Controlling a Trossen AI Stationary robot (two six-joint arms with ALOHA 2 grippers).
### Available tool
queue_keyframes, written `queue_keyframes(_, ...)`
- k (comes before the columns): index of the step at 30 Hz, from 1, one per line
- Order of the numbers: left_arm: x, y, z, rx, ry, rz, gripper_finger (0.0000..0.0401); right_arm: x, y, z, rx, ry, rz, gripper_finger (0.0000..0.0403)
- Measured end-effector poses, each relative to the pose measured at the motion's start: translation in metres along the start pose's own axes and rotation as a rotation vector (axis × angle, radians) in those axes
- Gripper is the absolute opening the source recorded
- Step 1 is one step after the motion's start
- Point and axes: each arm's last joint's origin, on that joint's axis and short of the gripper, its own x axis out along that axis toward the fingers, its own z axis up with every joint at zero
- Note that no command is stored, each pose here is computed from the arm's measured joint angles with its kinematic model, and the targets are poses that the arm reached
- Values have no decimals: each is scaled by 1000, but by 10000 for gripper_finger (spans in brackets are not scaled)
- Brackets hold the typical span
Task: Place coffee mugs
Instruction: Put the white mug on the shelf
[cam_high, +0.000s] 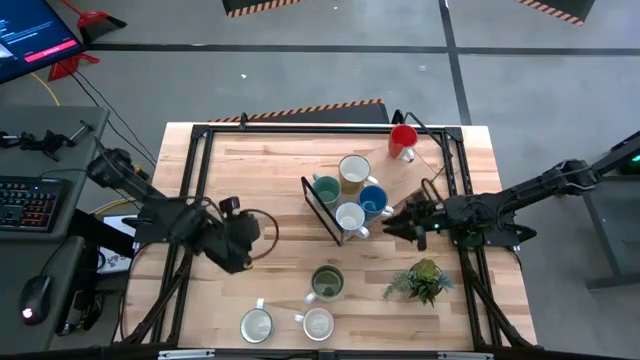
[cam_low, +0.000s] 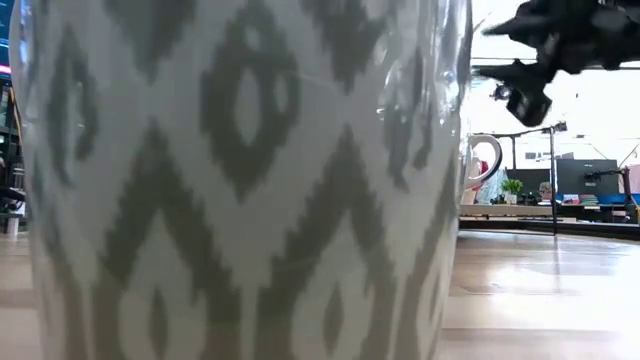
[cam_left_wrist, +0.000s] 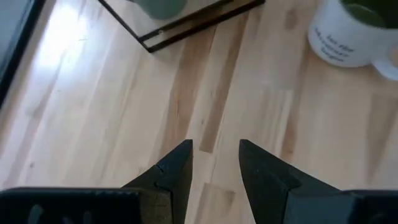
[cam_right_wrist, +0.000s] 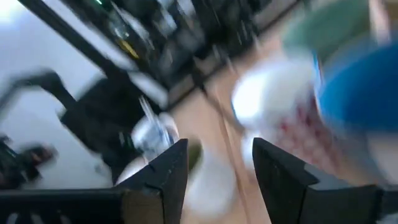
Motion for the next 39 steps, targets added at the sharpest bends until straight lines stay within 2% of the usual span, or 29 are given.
queue_keyframes(4, 27, 14, -26, -50, -35, -67, 122, 0, 10, 18, -101, -147, 20, 161)
queue_keyframes(8, 53, 21, -49, -141, -99, -199, 122, 6, 31, 45, -219, -133, -33, 161)
queue_keyframes(10, 64, 24, -58, -164, -138, -257, 122, 10, 43, 59, -269, -73, -86, 161)
queue_keyframes(13, 74, 27, -64, -141, -189, -328, 122, 21, 61, 80, -325, 56, -182, 161)
queue_keyframes(17, 81, 31, -64, -95, -203, -308, 122, 46, 77, 95, -383, 278, -301, 161)
queue_keyframes(21, 85, 37, -59, -79, -212, -277, 122, 81, 94, 106, -453, 427, -276, 161)
queue_keyframes(28, 92, 48, -54, -110, -202, -262, 122, 141, 113, 104, -581, 624, -153, 161)
queue_keyframes(35, 93, 51, -54, -110, -193, -238, 122, 184, 121, 80, -674, 798, -49, 161)
queue_keyframes(39, 94, 52, -57, -117, -166, -224, 122, 202, 119, 60, -706, 866, -43, 161)
